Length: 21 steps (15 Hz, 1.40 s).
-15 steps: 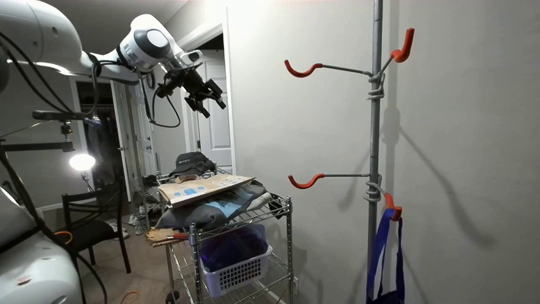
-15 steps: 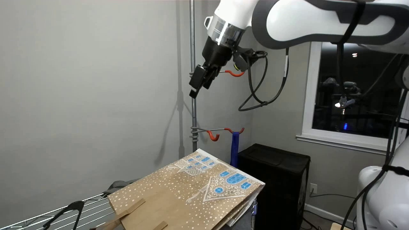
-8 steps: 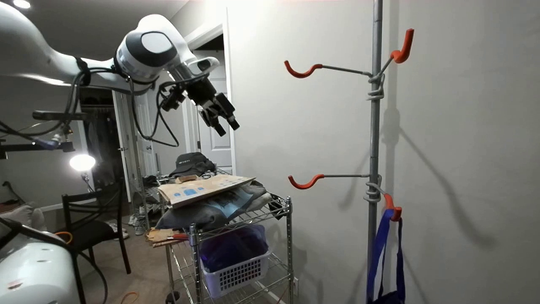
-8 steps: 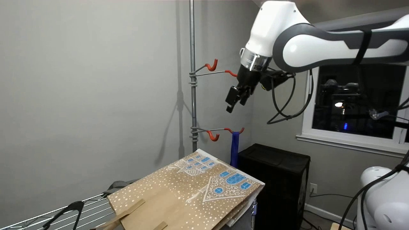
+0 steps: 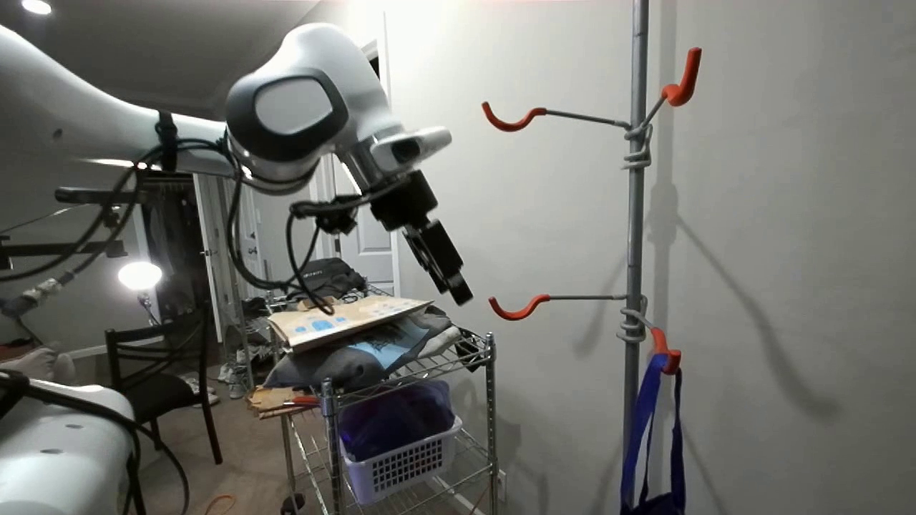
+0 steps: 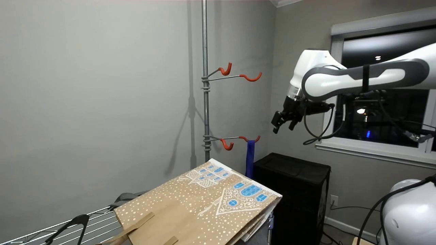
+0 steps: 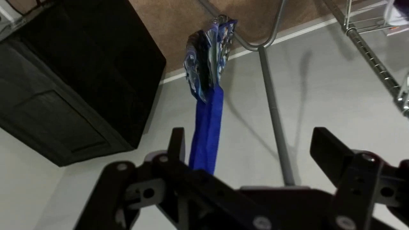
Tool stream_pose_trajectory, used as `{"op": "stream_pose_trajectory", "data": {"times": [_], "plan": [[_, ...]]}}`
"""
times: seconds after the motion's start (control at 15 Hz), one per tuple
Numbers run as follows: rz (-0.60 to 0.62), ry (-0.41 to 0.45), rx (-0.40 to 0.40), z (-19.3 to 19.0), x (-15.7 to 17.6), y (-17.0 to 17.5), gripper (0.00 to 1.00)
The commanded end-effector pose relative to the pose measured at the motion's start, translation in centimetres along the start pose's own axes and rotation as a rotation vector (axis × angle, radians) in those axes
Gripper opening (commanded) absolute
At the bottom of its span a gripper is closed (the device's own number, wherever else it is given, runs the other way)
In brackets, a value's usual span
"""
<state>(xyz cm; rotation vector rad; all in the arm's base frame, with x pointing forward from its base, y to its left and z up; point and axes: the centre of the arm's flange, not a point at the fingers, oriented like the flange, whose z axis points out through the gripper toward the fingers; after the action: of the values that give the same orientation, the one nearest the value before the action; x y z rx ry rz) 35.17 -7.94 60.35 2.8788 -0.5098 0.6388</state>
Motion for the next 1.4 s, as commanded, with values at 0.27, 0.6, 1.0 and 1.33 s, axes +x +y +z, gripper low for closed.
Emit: {"op": "stream_pose_trajectory", "data": {"times": [0.27,0.6,1.0,1.33], "plan": [[0.151,-0.025,0.080,9.9,3.9,4.5,1.00],[0.174,-0.027,0.062,10.7,3.9,4.2,1.00],[0.171,-0.029,0.052,10.9,4.0,4.1,1.00],[0.267,0.096,-0.101,17.7,7.7,2.6,1.00]]}}
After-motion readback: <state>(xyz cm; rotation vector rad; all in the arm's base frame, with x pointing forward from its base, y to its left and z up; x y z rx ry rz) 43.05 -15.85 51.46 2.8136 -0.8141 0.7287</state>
